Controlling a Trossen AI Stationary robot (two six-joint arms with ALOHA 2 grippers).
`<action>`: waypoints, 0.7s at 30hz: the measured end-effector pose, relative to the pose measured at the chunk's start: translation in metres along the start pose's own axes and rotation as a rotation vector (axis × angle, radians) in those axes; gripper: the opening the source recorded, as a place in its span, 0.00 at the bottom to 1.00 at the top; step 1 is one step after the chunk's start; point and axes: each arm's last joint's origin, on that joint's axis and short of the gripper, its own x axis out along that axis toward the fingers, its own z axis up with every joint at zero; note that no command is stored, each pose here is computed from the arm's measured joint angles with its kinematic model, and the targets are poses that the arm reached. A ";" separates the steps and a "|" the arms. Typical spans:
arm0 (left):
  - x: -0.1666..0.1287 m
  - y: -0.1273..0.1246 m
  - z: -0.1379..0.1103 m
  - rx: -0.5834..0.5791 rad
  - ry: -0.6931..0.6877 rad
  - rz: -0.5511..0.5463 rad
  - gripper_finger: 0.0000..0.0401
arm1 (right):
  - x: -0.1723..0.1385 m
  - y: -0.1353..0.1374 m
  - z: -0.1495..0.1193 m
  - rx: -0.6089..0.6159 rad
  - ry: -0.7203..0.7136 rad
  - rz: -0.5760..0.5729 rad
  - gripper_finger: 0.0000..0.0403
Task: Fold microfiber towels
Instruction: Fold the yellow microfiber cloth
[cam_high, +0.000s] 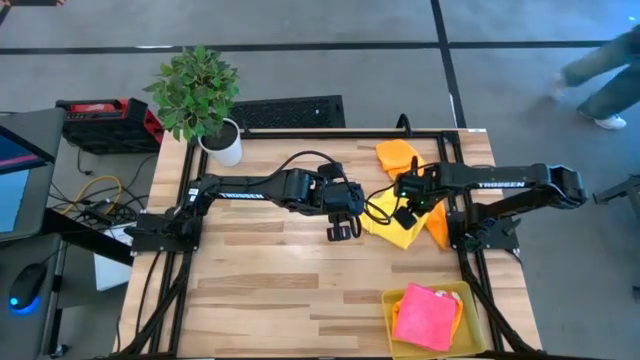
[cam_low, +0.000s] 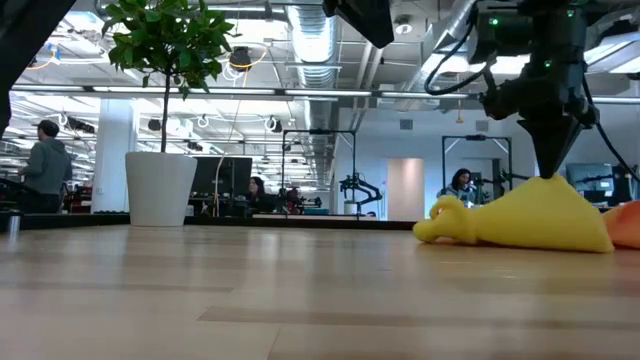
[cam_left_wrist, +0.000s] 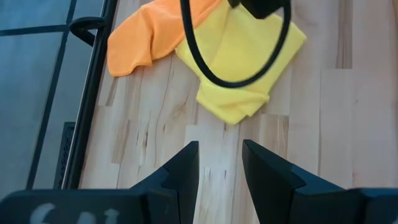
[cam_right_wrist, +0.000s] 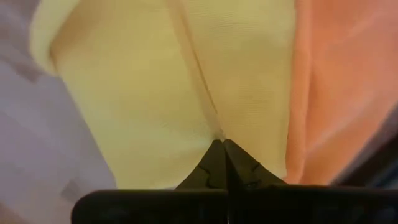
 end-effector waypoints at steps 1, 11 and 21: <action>0.000 0.000 0.000 0.000 0.001 -0.001 0.29 | -0.001 -0.002 0.000 0.006 0.000 -0.013 0.00; 0.000 0.000 0.000 0.001 0.002 -0.004 0.29 | 0.003 -0.016 0.006 0.071 0.012 -0.115 0.01; 0.000 0.000 -0.003 0.011 0.029 -0.003 0.29 | 0.010 -0.019 0.005 0.111 0.035 -0.184 0.01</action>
